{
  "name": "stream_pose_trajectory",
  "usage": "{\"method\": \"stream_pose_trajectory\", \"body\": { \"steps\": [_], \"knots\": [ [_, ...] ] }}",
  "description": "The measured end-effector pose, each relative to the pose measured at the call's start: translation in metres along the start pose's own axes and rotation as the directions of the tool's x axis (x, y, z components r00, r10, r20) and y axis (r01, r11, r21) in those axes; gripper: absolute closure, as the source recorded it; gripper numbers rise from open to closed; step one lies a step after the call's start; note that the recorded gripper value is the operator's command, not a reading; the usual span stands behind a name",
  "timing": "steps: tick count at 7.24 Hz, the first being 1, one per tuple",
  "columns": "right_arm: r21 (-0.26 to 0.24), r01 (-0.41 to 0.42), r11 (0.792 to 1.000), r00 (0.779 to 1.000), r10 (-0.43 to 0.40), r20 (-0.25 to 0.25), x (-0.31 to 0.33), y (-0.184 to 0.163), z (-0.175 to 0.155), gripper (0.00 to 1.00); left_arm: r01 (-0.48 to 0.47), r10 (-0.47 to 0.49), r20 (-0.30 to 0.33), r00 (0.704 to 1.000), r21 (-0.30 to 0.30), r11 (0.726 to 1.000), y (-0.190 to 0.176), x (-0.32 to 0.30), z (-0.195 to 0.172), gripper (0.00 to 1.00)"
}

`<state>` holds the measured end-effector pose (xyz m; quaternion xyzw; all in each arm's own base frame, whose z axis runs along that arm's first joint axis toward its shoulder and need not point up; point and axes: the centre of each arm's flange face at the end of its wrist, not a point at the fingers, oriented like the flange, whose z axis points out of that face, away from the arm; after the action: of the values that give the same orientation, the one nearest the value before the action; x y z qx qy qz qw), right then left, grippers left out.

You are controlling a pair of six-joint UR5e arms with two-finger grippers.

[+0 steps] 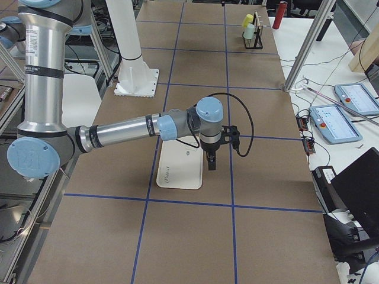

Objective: Left arm grabs green cup and hands to right arm on tray

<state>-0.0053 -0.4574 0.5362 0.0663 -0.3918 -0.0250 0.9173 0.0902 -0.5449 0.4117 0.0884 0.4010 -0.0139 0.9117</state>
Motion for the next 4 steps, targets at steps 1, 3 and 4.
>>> {"method": "stream_pose_trajectory", "body": {
  "steps": [1,3,4],
  "knots": [
    [0.007,0.011,1.000,1.000,-0.011,0.007,-0.001,0.002,0.001,0.00,-0.003,0.003,-0.005,1.000,-0.008,1.000,-0.018,0.022,0.011,0.01],
    [0.010,0.016,1.000,1.000,-0.016,0.012,-0.001,0.005,0.004,0.00,0.021,-0.021,-0.004,1.000,-0.034,0.999,-0.065,0.050,0.034,0.01],
    [0.011,0.017,1.000,1.000,-0.017,0.013,-0.002,0.005,0.004,0.00,0.043,-0.043,0.001,0.999,-0.047,0.998,-0.094,0.067,0.047,0.01]
  ]
}}
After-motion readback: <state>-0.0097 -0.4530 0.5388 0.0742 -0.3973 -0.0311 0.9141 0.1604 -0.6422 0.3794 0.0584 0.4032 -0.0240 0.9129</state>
